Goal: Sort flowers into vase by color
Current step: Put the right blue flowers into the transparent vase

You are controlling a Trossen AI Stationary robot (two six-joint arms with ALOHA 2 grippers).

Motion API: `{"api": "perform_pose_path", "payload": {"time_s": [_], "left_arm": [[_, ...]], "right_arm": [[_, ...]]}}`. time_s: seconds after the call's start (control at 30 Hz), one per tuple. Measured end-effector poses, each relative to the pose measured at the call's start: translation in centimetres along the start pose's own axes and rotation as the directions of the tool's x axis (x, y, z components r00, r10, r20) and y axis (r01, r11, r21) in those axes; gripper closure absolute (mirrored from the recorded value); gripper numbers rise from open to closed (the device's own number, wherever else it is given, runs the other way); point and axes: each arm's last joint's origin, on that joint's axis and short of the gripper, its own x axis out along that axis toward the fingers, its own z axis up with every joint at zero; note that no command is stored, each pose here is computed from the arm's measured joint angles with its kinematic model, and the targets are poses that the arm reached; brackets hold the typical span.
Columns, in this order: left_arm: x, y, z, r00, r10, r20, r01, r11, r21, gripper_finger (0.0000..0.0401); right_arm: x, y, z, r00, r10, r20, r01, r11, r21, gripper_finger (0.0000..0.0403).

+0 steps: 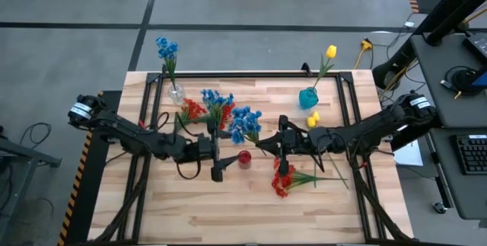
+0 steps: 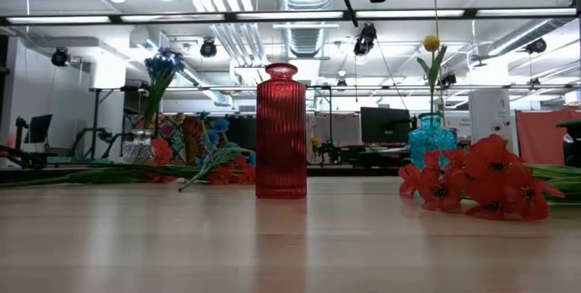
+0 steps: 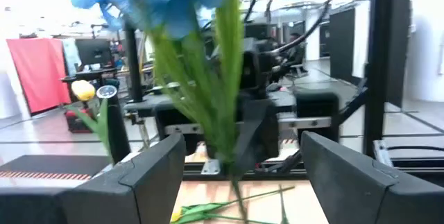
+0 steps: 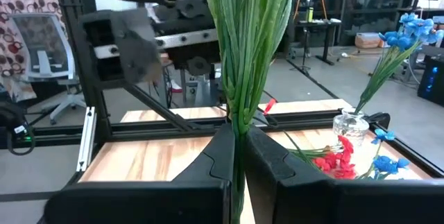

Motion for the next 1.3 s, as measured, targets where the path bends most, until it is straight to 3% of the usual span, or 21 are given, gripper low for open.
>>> {"api": "perform_pose_path", "payload": {"time_s": [0.17, 0.47, 0.73, 0.97, 1.13, 1.3], "left_arm": [[1.0, 0.8, -0.5, 0.996, -0.088, 0.032, 0.089, 0.995, -0.048, 0.0133], [2.6, 1.8, -1.0, 0.998, -0.042, 0.041, 0.044, 0.998, -0.047, 0.0133], [4.5, 1.4, -0.6, 0.996, -0.07, 0.048, 0.071, 0.997, -0.012, 0.0146], [4.5, 1.7, -0.7, 0.999, 0.005, 0.038, -0.004, 1.0, -0.029, 0.024], [4.5, 1.7, -0.7, 0.999, 0.006, 0.035, -0.005, 0.999, -0.032, 0.0324], [4.5, 1.7, -0.7, 0.999, 0.006, 0.035, -0.005, 0.999, -0.032, 0.038]], "right_arm": [[0.0, 0.0, 0.0, 1.0, -0.001, -0.001, 0.001, 1.0, -0.003, 0.039], [0.0, 0.0, 0.0, 1.0, -0.001, 0.003, 0.001, 1.0, -0.007, 0.039], [0.0, 0.0, 0.0, 1.0, -0.001, 0.003, 0.001, 1.0, -0.01, 0.039], [0.0, 0.0, 0.0, 1.0, -0.003, 0.003, 0.003, 1.0, -0.03, 0.039], [0.0, 0.0, 0.0, 1.0, -0.008, 0.003, 0.008, 0.999, -0.031, 0.039], [0.0, 0.0, 0.0, 1.0, -0.012, 0.003, 0.012, 1.0, 0.001, 0.0388]]}}
